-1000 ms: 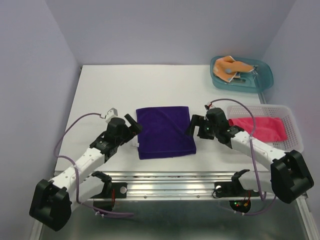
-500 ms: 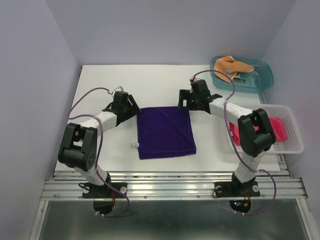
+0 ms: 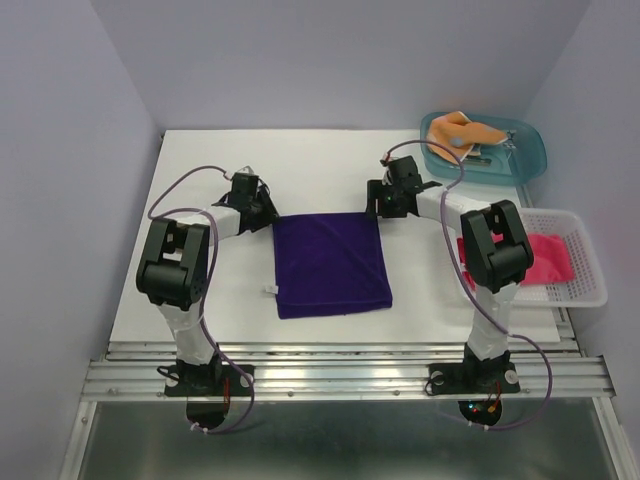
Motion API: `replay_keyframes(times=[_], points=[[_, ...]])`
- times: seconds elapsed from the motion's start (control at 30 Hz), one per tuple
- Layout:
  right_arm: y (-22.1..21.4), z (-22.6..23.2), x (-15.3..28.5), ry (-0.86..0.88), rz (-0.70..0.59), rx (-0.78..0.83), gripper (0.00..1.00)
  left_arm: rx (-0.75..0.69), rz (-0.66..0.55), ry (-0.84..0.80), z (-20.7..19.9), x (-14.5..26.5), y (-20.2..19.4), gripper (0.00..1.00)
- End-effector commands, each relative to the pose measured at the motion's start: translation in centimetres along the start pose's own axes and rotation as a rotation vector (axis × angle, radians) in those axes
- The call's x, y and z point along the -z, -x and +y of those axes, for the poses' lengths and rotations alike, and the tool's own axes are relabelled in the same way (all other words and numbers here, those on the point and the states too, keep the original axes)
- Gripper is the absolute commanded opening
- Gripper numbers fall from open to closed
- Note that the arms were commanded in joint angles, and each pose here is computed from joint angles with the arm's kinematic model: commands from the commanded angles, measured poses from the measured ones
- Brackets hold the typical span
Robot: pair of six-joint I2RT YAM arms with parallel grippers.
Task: Fold and stack the towels
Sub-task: Fold the towel
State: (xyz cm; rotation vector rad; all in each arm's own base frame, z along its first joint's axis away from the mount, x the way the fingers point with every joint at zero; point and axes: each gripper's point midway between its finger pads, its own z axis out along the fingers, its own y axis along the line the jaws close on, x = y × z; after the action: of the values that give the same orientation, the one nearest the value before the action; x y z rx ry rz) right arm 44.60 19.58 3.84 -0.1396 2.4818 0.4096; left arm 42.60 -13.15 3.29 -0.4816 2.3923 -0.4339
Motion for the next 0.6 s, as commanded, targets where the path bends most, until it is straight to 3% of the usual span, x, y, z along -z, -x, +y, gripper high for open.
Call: replay_keyframes(times=[0.0,0.03,0.13,0.2,0.23,0.37,0.57], points=[[2.2,0.6,-0.7,0.050,-0.036,0.011,0.62,-0.025,-0.008,-0.027,-0.6,-0.4,1.2,0.47],[2.2,0.4,-0.8,0.046,-0.034,0.007,0.57,-0.029,0.001,-0.029,-0.6,-0.6,0.9,0.36],[2.2,0.2,-1.0,0.043,-0.030,0.001,0.35,-0.034,0.007,-0.054,-0.9,-0.7,0.8,0.20],[2.2,0.3,-1.0,0.056,-0.030,0.001,0.29,-0.043,0.015,-0.080,-1.3,-0.7,0.6,0.11],[2.3,0.5,-0.8,0.064,-0.031,0.001,0.26,-0.046,0.019,-0.083,-1.3,-0.8,0.6,0.00],[3.0,0.9,-0.4,0.085,-0.053,0.019,0.01,-0.051,0.010,-0.110,-1.9,-0.7,0.9,0.00],[6.2,1.4,0.4,0.106,-0.138,0.115,0.01,-0.049,-0.119,-0.088,-2.5,0.8,4.8,0.00]])
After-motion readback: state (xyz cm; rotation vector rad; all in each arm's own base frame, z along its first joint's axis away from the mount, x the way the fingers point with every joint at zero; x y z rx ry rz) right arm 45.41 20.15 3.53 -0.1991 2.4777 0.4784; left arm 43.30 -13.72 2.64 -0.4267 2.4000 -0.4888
